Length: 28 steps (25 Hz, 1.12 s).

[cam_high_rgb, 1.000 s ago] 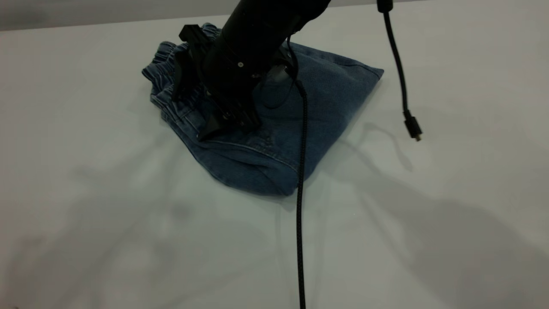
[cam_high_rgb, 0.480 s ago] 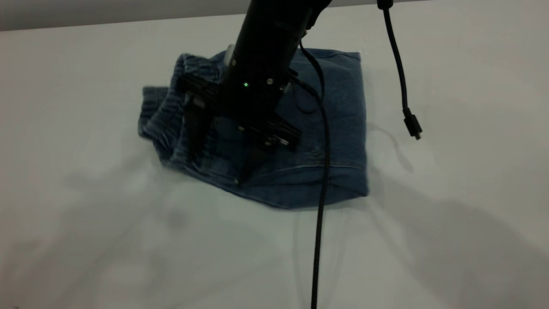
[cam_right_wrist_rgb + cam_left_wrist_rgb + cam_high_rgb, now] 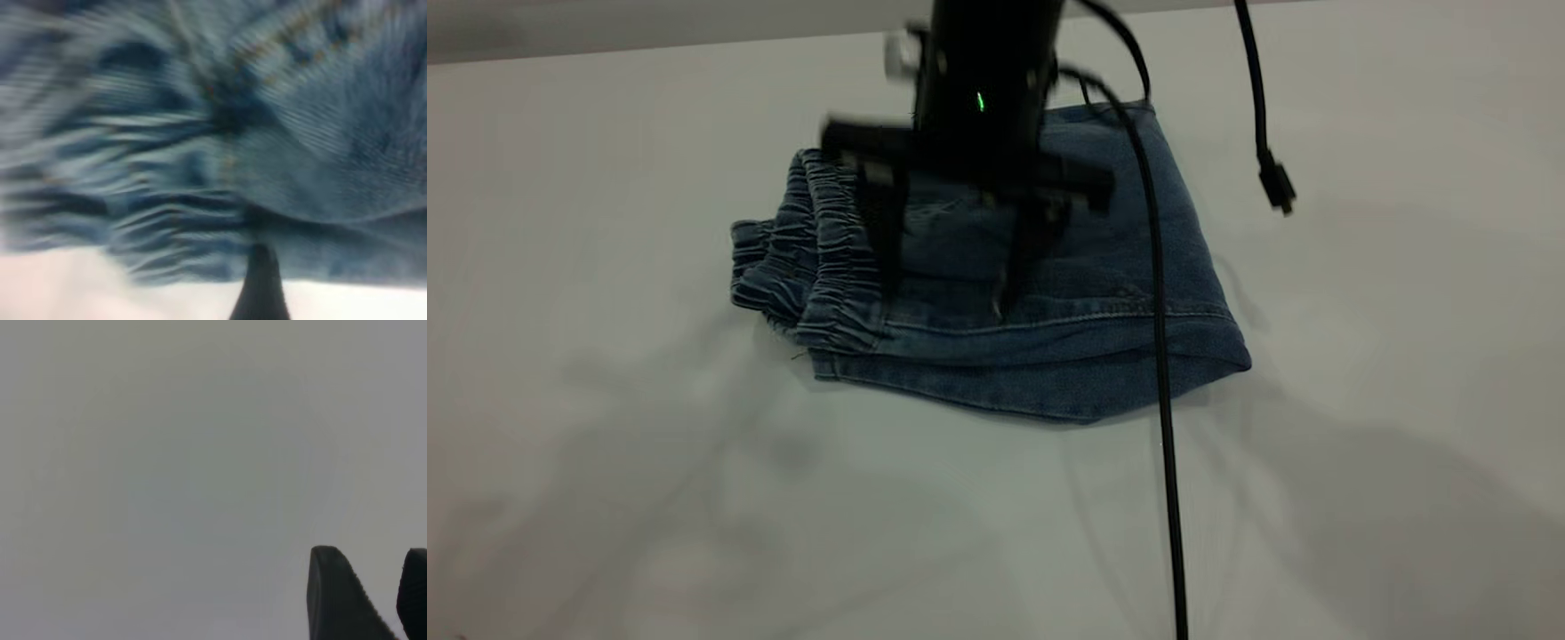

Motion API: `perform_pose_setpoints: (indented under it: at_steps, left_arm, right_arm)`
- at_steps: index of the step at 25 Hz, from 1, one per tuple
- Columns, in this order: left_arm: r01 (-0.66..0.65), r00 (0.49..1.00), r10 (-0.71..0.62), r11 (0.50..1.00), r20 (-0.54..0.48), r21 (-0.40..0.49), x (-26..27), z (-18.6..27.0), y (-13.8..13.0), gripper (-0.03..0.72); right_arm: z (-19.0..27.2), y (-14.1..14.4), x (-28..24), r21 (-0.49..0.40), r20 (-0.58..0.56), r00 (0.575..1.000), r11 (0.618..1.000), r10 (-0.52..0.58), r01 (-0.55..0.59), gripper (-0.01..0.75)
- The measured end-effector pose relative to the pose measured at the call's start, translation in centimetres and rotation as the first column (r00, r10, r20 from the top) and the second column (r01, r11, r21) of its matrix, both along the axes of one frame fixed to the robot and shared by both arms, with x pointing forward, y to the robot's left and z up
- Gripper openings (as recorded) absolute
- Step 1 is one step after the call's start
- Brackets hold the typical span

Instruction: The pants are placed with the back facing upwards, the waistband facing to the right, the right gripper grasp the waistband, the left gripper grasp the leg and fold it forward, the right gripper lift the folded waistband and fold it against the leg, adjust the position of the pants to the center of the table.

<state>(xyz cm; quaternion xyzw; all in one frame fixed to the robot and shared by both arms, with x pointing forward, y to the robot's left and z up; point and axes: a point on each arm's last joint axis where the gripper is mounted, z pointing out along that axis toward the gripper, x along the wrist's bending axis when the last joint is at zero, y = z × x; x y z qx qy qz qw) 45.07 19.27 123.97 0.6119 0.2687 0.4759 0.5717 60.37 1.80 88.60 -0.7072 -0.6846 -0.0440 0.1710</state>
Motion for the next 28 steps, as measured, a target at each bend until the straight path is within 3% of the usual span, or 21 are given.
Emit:
perform_pose_setpoints:
  at_steps: [3, 6, 10, 17, 24, 28]
  left_arm:
    - [0.000, 1.000, 0.000, 1.000, 0.000, 0.000, 0.0, 0.0, 0.0, 0.244]
    - [0.000, 1.000, 0.000, 1.000, 0.000, 0.000, 0.0, 0.0, 0.0, 0.244]
    - [-0.007, 1.000, 0.007, 1.000, 0.014, 0.028, -0.1, 0.0, 0.1, 0.244]
    - [-0.049, 0.998, 0.046, 0.994, 0.032, 0.098, -1.5, 0.6, 1.2, 0.244]
    - [-0.124, 0.990, 0.132, 0.985, -0.058, 0.116, -5.3, 1.3, 4.1, 0.244]
    - [-0.153, 0.980, 0.164, 0.983, -0.112, 0.096, -8.3, 1.5, 5.9, 0.244]
  right_arm:
    - [2.4, 0.7, 0.8, 0.050, 0.054, 0.998, 0.999, 0.009, -0.012, 0.489]
    - [4.8, 1.1, 1.2, 0.076, 0.095, 0.992, 0.993, 0.086, -0.093, 0.489]
    - [10.8, 2.2, 1.1, 0.141, 0.300, 0.932, 0.956, 0.205, -0.256, 0.464]
    - [21.5, 0.7, -1.3, 0.133, 0.582, 0.749, 0.871, 0.317, -0.473, 0.439]
    - [32.6, -3.4, -6.3, 0.090, 0.800, 0.521, 0.799, 0.297, -0.594, 0.438]
    - [38.1, -6.4, -10.0, 0.047, 0.887, 0.384, 0.777, 0.257, -0.627, 0.437]
